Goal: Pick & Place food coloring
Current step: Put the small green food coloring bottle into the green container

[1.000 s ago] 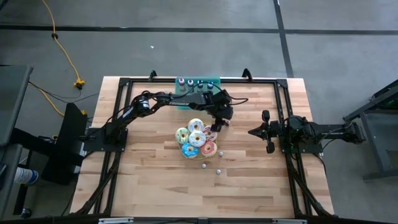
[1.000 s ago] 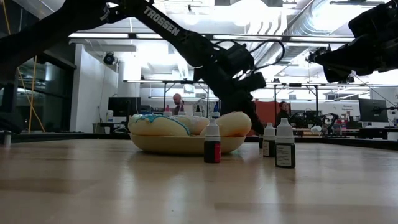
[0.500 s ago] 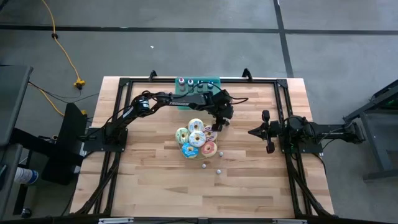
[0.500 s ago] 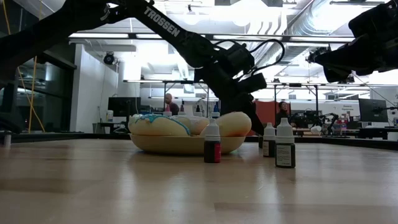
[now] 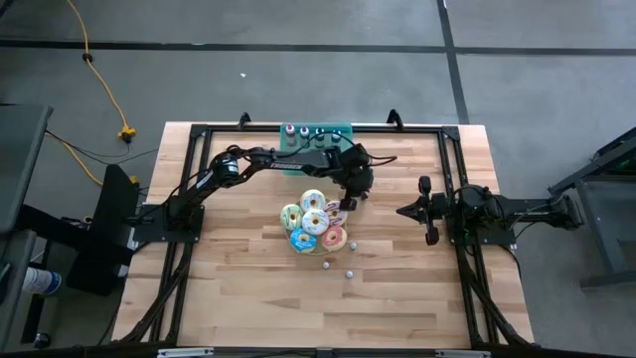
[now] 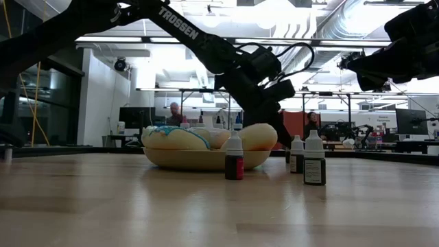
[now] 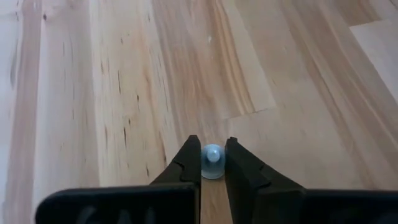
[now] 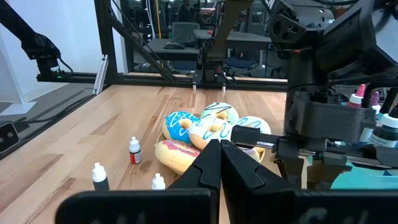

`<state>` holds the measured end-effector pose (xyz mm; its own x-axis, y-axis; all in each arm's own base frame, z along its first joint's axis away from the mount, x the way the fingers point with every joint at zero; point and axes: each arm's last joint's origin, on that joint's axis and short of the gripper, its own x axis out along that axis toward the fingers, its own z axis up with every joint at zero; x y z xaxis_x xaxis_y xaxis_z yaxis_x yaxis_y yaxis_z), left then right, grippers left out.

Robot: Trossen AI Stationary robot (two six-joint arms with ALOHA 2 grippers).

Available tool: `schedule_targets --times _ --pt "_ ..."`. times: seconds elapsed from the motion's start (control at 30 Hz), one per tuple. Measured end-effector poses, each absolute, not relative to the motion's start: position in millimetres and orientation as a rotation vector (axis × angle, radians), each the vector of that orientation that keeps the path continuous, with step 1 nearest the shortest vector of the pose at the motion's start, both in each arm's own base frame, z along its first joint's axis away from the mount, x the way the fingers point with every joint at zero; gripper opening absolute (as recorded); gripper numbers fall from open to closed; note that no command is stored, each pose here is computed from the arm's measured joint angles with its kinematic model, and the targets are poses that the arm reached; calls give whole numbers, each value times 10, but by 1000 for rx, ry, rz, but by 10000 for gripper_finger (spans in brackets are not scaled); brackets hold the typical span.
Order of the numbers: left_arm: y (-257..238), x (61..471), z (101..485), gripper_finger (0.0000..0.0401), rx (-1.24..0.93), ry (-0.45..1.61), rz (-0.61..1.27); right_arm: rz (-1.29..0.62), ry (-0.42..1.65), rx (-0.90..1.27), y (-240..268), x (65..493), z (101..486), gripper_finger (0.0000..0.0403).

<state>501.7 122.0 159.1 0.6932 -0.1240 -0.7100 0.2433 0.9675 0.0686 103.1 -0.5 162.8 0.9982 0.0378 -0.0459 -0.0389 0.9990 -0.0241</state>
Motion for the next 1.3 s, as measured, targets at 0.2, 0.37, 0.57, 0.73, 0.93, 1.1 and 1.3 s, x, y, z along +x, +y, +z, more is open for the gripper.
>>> schedule_targets --times 0.2,0.37,0.57,0.73,0.93,1.1,1.3 --pt "1224 5022 1664 29 60 809 -159 38 46 -25 -5 1031 1628 0" --pt "1240 5075 1905 29 -2 794 -118 39 46 -25 -5 1031 1628 0" --pt "1264 5062 2200 29 -122 849 27 38 46 -25 -5 1031 1628 0" --pt "1279 5002 2373 29 -269 905 144 38 46 -25 -5 1031 1628 0" --pt "1331 4934 2441 29 -464 939 222 39 46 -25 -5 1031 1627 0" --pt "1395 4863 2473 29 -510 957 351 39 46 -25 -5 1031 1628 0" --pt "1502 4696 2692 29 -459 950 476 38 46 -25 -5 1031 1628 0"
